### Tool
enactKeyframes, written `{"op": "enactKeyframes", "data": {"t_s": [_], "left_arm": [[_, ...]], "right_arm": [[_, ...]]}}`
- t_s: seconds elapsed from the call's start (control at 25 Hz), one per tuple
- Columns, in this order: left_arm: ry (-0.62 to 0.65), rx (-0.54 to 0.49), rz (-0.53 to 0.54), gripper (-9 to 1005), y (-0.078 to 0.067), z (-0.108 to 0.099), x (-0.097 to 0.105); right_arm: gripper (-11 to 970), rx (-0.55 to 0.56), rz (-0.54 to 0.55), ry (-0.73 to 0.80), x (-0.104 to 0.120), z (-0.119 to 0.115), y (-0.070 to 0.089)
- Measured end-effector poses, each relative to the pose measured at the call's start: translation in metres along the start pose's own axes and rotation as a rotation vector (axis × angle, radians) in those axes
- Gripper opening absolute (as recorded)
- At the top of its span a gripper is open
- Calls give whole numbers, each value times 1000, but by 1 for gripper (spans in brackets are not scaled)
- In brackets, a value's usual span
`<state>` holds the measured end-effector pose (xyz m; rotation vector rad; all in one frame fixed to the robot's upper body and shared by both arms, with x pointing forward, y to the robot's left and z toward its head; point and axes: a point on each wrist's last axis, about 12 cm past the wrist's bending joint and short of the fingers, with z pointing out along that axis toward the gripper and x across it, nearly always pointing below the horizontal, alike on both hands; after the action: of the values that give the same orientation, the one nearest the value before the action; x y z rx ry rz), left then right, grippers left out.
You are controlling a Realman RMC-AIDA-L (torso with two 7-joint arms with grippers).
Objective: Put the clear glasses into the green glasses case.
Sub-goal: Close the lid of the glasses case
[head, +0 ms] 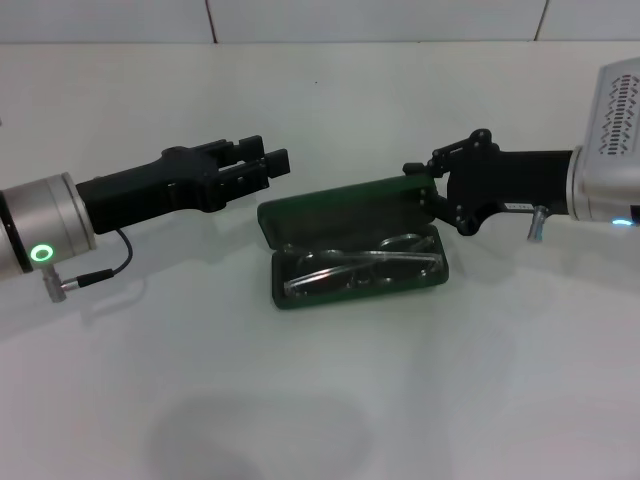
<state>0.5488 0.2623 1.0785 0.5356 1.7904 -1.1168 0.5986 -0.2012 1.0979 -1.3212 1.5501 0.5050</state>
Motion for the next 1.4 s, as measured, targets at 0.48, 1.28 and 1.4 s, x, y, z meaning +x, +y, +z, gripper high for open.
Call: {"op": "enactKeyframes", "data": {"t_s": [0.48,1.28,1.4], "left_arm": [[-1,-1,7,562,0,-1,-1],[-127,-101,23,557,9,-21,-2],[-161,-112,48,554,7,-26,3]], "right_arm": [[196,113,-61,-16,2,9,1],[265,120,-40,-30,8,-3,5],[275,121,-41,-37,8,-6,6]]}}
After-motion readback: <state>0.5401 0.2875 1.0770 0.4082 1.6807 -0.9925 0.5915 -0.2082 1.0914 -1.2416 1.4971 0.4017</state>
